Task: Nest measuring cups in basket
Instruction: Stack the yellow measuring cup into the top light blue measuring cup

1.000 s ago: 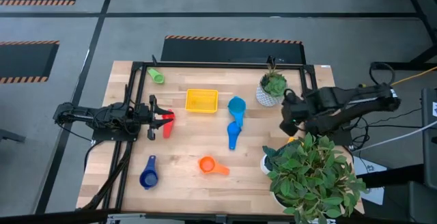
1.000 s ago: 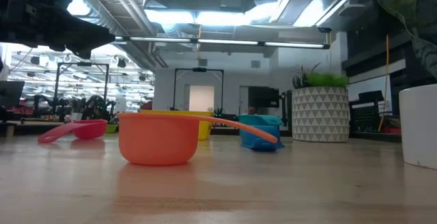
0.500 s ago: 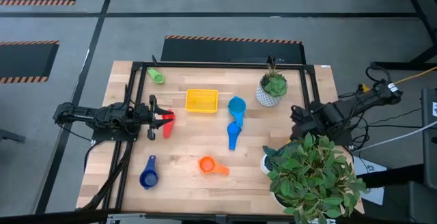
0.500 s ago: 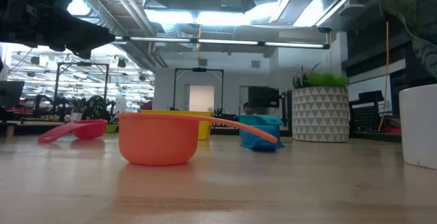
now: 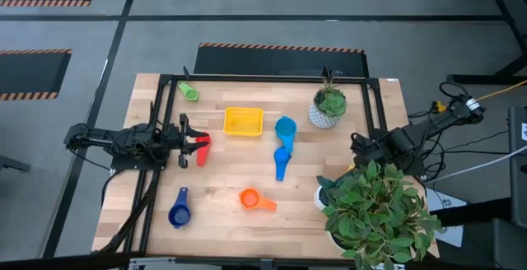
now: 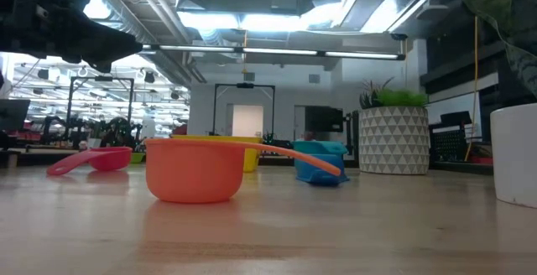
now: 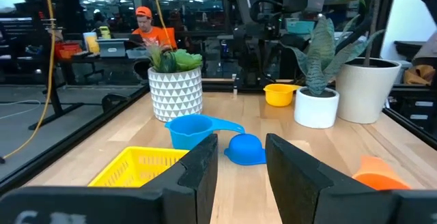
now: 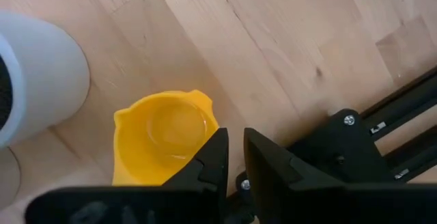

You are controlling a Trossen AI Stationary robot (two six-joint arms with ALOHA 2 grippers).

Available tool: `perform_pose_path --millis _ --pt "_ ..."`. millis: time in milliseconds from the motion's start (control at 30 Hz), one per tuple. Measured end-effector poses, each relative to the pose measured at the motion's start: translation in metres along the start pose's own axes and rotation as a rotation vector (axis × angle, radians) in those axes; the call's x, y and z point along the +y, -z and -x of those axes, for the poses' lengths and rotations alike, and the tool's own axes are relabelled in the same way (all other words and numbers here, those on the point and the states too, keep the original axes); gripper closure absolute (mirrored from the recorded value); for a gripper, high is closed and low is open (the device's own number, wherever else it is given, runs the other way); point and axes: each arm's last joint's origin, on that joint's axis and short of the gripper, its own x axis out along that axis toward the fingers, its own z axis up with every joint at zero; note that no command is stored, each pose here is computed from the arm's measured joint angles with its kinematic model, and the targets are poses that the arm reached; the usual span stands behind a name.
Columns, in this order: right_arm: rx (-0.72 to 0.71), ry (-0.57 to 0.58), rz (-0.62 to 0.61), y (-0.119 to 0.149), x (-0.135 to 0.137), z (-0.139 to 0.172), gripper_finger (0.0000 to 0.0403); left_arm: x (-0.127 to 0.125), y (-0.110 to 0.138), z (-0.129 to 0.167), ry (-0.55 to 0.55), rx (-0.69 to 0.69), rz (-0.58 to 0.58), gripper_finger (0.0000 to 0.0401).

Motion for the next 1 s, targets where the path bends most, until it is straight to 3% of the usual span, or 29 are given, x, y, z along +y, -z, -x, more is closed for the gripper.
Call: perform_pose_path --millis 600,1000 --pt "0.011 -0.011 0.007 0.0000 0.0007 -0.0001 0.0346 0.0000 -0.0001 0.0000 0.000 0.000 0.000 0.0284" --pt "0.024 -0.048 -0.003 -0.0005 0.0032 0.0006 0.0237 0.0000 -0.0001 0.0000 0.000 -0.001 0.000 0.0284"
